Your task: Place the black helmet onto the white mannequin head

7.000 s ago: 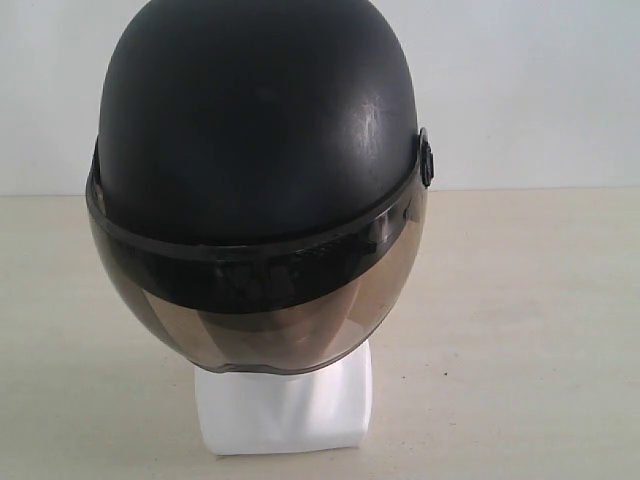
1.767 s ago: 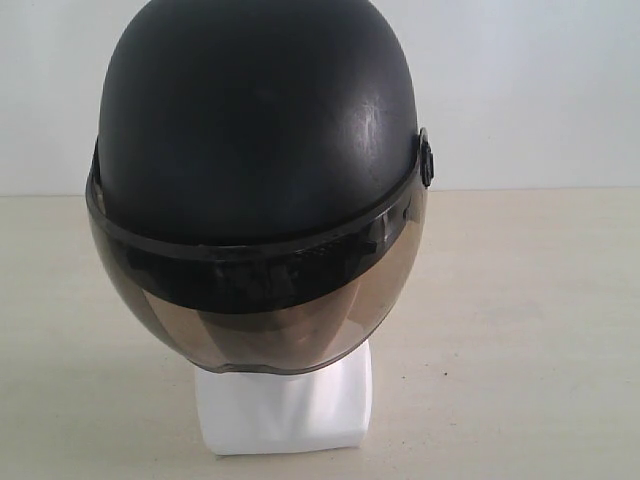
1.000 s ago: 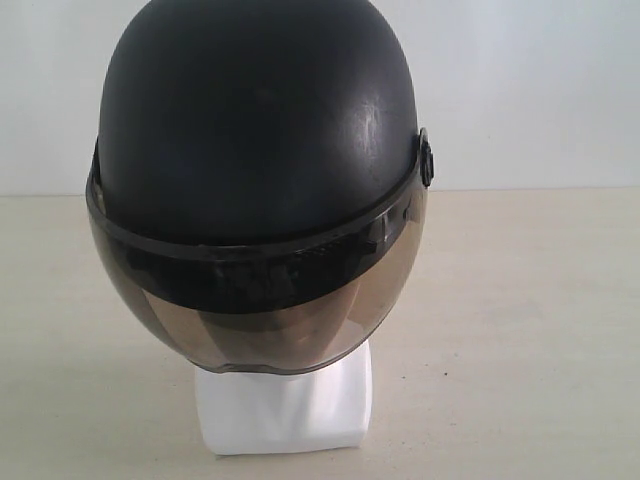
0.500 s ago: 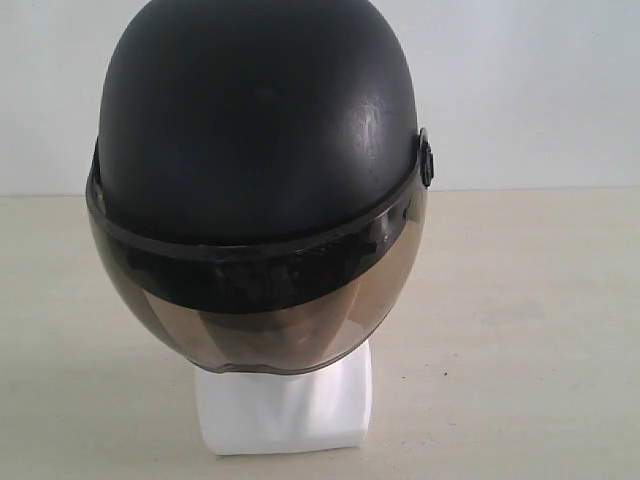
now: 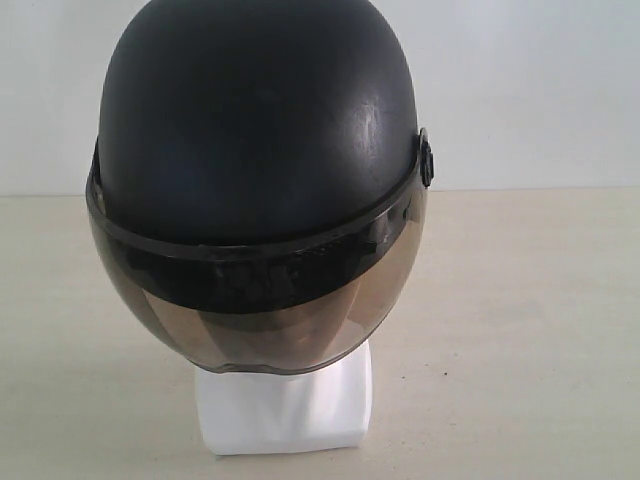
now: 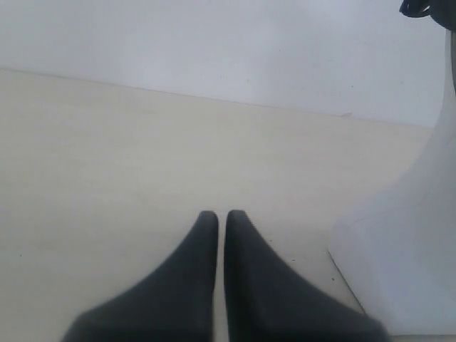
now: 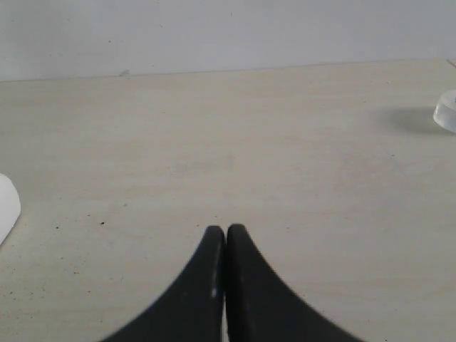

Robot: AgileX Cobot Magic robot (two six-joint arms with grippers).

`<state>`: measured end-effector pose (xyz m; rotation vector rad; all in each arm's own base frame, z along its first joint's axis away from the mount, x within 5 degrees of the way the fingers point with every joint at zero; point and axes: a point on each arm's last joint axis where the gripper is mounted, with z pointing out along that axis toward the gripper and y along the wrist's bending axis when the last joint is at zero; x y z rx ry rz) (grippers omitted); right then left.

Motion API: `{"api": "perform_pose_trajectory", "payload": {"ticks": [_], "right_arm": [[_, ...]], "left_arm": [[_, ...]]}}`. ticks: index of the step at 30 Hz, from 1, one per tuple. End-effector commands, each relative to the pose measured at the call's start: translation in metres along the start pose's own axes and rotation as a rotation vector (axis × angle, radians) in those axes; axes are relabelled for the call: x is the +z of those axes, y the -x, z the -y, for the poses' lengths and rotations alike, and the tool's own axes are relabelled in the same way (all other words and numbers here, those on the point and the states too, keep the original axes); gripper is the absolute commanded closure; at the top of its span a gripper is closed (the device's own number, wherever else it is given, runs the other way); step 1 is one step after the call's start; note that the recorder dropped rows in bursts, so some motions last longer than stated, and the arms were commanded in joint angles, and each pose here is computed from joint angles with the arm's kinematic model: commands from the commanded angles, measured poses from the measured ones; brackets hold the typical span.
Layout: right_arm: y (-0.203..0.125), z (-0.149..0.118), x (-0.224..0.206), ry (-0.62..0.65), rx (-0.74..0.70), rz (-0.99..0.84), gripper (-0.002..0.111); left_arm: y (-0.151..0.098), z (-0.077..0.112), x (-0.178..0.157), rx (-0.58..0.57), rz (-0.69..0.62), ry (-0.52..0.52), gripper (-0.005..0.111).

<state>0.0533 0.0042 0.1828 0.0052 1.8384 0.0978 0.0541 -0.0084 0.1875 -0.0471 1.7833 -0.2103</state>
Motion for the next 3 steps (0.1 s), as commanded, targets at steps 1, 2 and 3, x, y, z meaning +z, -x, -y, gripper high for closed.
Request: {"api": "perform_pose_trajectory", "payload": {"ticks": [1, 2, 3], "right_arm": [[-0.0013, 0.0, 0.0002, 0.002, 0.005, 0.002, 0.108], [-0.001, 0.0, 0.0002, 0.002, 0.005, 0.005, 0.108], [-0.001, 0.0, 0.0002, 0.002, 0.005, 0.005, 0.108]], "left_arm": [[-0.0015, 0.0001, 0.0001, 0.011, -0.005, -0.005, 0.102], [-0.0015, 0.0001, 0.0001, 0.011, -0.005, -0.005, 0.102], [-0.0015, 0.0001, 0.0001, 0.011, -0.005, -0.005, 0.102]]}}
